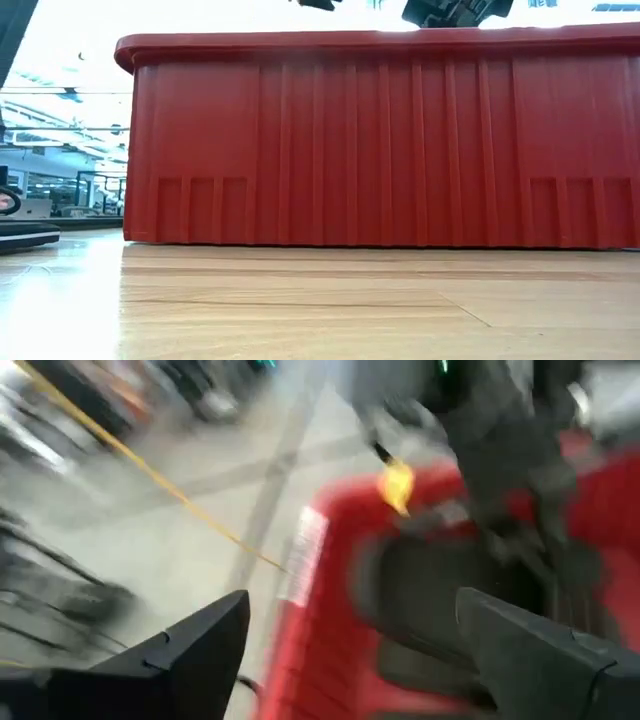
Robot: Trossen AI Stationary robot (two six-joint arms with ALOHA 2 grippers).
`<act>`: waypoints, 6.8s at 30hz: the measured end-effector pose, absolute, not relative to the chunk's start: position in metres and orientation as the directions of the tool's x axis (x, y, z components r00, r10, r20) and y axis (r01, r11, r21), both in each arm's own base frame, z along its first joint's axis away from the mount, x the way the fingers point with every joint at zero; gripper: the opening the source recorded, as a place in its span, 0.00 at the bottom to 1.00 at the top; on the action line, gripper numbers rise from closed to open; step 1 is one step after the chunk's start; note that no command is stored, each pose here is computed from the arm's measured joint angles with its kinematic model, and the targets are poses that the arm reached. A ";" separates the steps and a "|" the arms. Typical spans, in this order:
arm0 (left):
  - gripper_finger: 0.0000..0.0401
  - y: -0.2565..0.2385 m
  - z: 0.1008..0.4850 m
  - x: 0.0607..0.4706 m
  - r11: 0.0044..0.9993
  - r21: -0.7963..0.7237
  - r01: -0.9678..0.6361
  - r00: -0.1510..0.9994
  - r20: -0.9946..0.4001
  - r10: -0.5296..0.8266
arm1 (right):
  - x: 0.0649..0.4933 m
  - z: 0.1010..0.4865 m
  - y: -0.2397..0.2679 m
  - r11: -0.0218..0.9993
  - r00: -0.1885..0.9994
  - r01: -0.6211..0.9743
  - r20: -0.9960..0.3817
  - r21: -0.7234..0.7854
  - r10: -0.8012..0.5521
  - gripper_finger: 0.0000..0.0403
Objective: Pick and place slides into bin
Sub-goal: Put the black slide into the red bin, then put the right black flip flop into the red bin
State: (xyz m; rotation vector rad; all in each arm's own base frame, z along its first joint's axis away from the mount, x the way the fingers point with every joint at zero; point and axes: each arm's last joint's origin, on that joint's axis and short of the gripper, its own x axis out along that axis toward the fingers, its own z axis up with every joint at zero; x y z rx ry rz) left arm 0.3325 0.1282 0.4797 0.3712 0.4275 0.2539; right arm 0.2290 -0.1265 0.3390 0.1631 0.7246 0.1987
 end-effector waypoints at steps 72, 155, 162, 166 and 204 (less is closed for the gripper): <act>0.00 0.070 0.442 0.175 1.000 -0.007 0.025 0.986 0.162 -0.024 | 0.206 0.241 -0.161 0.797 0.760 0.020 -0.527 0.604 0.380 0.00; 0.07 0.061 0.406 0.127 0.988 -0.148 -0.031 0.981 0.185 0.058 | 0.175 0.218 -0.163 0.790 0.819 0.092 -0.497 0.607 0.286 0.42; 0.06 0.061 0.403 0.128 0.987 -0.157 -0.035 0.985 0.160 0.061 | 0.171 0.229 -0.160 0.830 0.833 0.106 -0.505 0.547 0.226 0.42; 0.06 0.062 0.401 0.129 0.984 -0.170 -0.061 0.986 0.141 0.086 | 0.169 0.242 -0.158 0.856 0.865 0.086 -0.464 0.510 0.189 0.42; 0.00 0.076 0.384 0.163 0.987 -0.088 -0.136 0.990 0.034 0.139 | 0.188 0.352 -0.036 0.916 0.985 -0.173 0.075 0.362 0.156 0.00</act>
